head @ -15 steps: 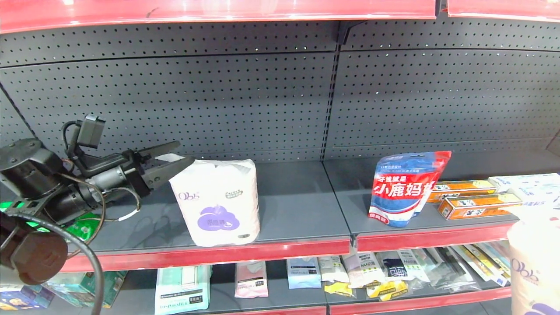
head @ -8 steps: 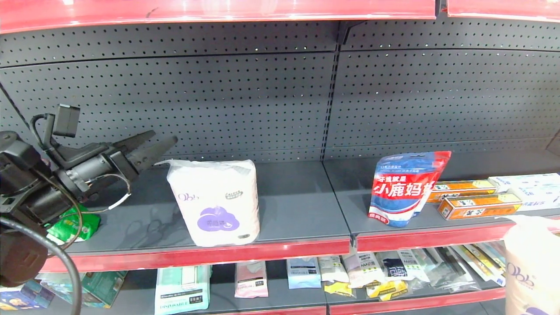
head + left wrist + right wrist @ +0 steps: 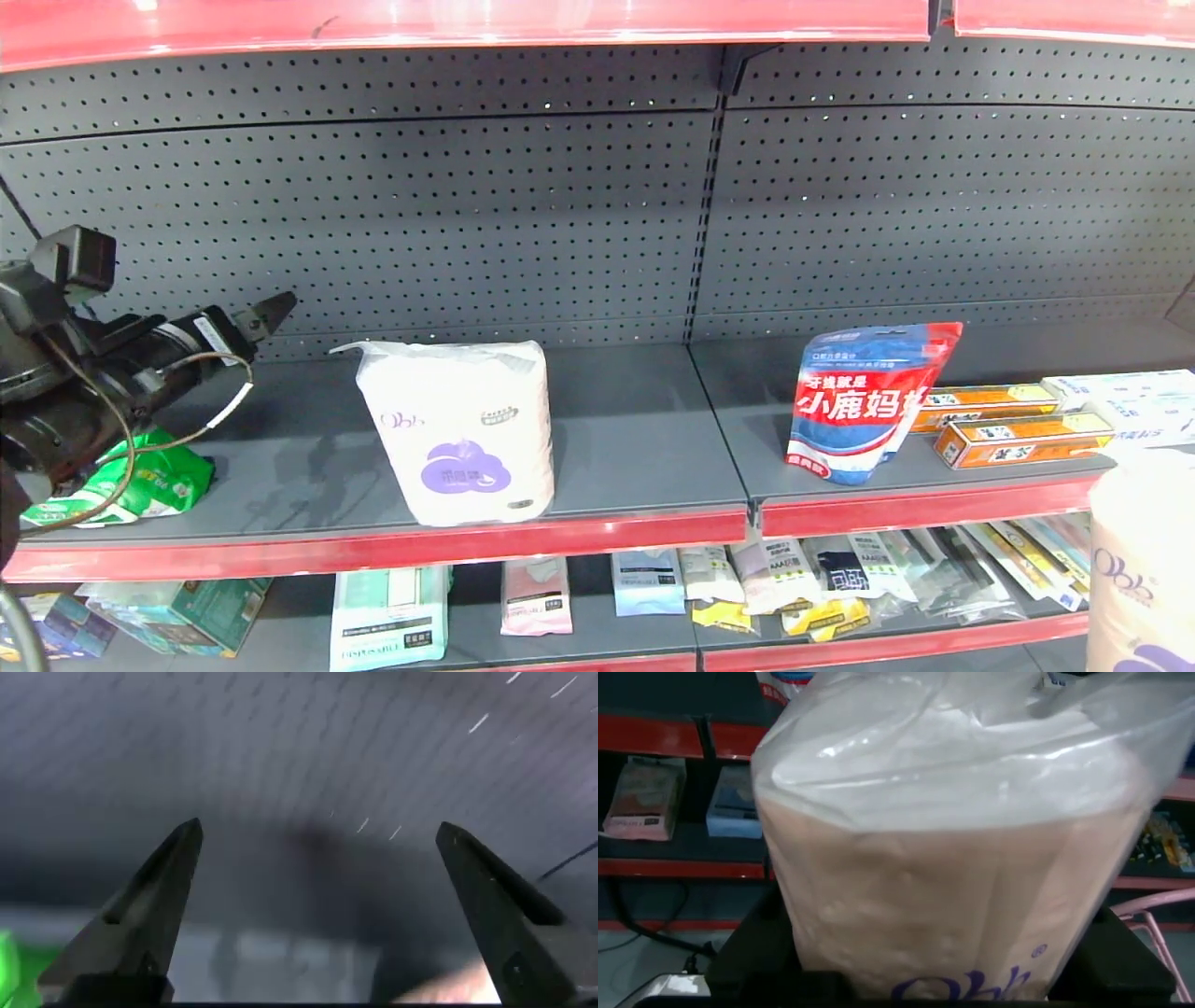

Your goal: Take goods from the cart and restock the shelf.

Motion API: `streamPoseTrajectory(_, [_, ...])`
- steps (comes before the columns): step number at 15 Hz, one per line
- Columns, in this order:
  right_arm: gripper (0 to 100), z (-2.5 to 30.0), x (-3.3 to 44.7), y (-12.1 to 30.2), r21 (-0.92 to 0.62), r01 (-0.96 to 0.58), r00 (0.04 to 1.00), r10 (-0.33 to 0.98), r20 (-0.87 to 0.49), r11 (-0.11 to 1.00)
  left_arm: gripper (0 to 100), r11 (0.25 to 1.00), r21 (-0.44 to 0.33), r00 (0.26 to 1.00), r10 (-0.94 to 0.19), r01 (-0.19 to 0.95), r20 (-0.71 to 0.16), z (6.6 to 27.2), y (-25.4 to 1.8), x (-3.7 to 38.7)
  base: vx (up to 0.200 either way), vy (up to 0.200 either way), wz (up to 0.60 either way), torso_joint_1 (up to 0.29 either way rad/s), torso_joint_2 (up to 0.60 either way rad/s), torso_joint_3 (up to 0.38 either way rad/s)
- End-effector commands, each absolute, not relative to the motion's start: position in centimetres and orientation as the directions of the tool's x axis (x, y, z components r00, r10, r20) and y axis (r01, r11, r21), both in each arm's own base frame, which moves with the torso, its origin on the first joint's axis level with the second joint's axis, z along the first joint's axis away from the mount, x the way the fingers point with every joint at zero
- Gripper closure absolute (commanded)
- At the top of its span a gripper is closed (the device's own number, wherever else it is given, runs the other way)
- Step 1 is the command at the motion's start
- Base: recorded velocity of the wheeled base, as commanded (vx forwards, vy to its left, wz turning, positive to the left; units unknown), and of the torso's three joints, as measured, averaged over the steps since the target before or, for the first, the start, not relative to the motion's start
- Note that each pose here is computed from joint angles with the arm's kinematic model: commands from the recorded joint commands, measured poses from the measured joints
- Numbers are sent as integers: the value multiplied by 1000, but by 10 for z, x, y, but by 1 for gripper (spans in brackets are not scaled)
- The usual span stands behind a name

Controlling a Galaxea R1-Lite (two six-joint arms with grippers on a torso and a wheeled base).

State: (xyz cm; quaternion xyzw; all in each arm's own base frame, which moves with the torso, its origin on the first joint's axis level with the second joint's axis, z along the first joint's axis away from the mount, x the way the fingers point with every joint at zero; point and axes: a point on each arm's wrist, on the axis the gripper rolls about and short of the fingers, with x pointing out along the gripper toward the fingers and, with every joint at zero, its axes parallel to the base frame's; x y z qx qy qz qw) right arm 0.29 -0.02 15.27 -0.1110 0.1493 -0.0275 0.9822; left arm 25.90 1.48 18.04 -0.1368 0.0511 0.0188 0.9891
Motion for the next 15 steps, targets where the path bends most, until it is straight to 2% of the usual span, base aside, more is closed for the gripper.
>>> streamPoseTrajectory(1, [100,163,2,0,-231,31,964,-90,-250,972,0,975,-192,980,80,-115,-180,215,12,192,0,0,0,0,0,0])
streamPoseTrajectory(2, [100,167,1,0,-232,30,968,-86,-237,972,0,979,-175,967,57,-102,-249,217,9,163,0,0,0,0,0,0])
streamPoseTrajectory(3, [100,167,1,0,-232,30,968,-86,-237,972,0,979,-175,967,57,-102,-249,217,9,163,0,0,0,0,0,0])
streamPoseTrajectory(4, [100,170,0,1,-229,3,974,-55,-221,974,0,979,-195,971,-102,59,-217,217,1,114,0,0,0,0,0,0])
streamPoseTrajectory(5, [100,171,-1,1,-225,-24,976,-26,-217,974,0,977,-173,968,-159,126,-195,211,-1,98,0,0,0,0,0,0])
streamPoseTrajectory(6, [100,177,0,1,-232,-48,978,-2,-210,972,0,979,-118,964,-187,166,-188,201,-2,83,0,0,0,0,0,0])
streamPoseTrajectory(8, [100,185,10,1,-294,-81,971,9,-238,953,0,980,-22,961,-200,200,-192,180,-4,53,0,0,0,0,0,0])
streamPoseTrajectory(15, [100,198,18,1,-325,-141,969,62,-241,935,0,968,-16,940,-246,249,-238,142,-5,-8,0,0,0,0,0,0])
